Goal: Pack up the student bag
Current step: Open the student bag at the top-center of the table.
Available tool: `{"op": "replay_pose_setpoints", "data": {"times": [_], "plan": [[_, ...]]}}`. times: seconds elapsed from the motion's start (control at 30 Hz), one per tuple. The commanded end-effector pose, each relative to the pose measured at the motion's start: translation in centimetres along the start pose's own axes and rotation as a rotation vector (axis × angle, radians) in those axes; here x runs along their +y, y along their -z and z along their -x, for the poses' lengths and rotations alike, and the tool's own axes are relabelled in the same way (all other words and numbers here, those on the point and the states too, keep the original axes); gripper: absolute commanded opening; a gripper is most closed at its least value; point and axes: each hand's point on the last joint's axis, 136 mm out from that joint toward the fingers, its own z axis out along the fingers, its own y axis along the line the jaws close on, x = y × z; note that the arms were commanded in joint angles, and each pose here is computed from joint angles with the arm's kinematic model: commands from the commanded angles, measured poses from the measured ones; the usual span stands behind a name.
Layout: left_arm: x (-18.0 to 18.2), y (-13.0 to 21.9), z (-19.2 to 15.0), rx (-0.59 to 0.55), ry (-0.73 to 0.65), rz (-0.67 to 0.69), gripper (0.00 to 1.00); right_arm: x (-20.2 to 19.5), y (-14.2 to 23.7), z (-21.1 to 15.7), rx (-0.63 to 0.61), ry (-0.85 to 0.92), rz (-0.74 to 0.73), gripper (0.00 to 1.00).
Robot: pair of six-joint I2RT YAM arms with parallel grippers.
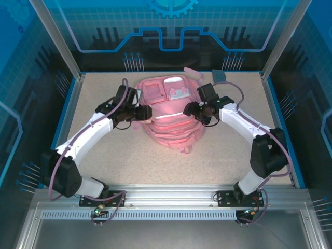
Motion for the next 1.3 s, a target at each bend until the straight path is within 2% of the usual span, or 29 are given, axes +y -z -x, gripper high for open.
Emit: {"op": "replay_pose_setpoints", "data": {"times": [0.0, 0.1, 0.2, 0.33, 0.47, 0.57, 0.67, 0.87, 0.97, 1.27], "plan": [[-1.9, 1.6, 1.3, -0.103, -0.032, -0.033, 0.43, 0.4, -0.4, 0.5, 0.022, -0.077, 0.002, 0.67], [-2.9, 1.9, 0.8, -0.118, -0.075, -0.044, 0.43, 1.0, -1.3, 0.6, 0.048, -0.083, 0.021, 0.63], [-3.8, 2.1, 0.5, -0.135, -0.113, -0.060, 0.43, 1.9, -1.7, 1.0, 0.054, -0.078, 0.054, 0.52], [-5.4, 2.3, 0.0, -0.159, -0.186, -0.084, 0.42, 3.7, -1.1, 1.8, 0.043, -0.059, 0.129, 0.28], [-7.0, 2.7, -0.4, -0.194, -0.270, -0.098, 0.42, 6.1, 1.3, 2.9, -0.004, -0.025, 0.213, 0.15], [-8.0, 3.1, -0.6, -0.218, -0.282, -0.132, 0.42, 7.6, 3.5, 3.8, -0.039, -0.013, 0.278, 0.11], [-8.6, 2.8, -0.9, -0.214, -0.209, -0.177, 0.41, 9.1, 5.2, 4.5, -0.059, -0.003, 0.342, 0.10], [-8.6, 2.4, -1.9, -0.219, -0.050, -0.231, 0.41, 11.0, 6.4, 5.3, -0.065, -0.002, 0.419, 0.10], [-9.1, 2.2, -3.0, -0.205, -0.017, -0.282, 0.41, 11.7, 6.4, 5.6, -0.061, -0.003, 0.442, 0.10], [-12.8, 1.0, -5.9, -0.096, -0.115, -0.444, 0.41, 12.6, 6.2, 6.0, -0.053, 0.000, 0.465, 0.10]]}}
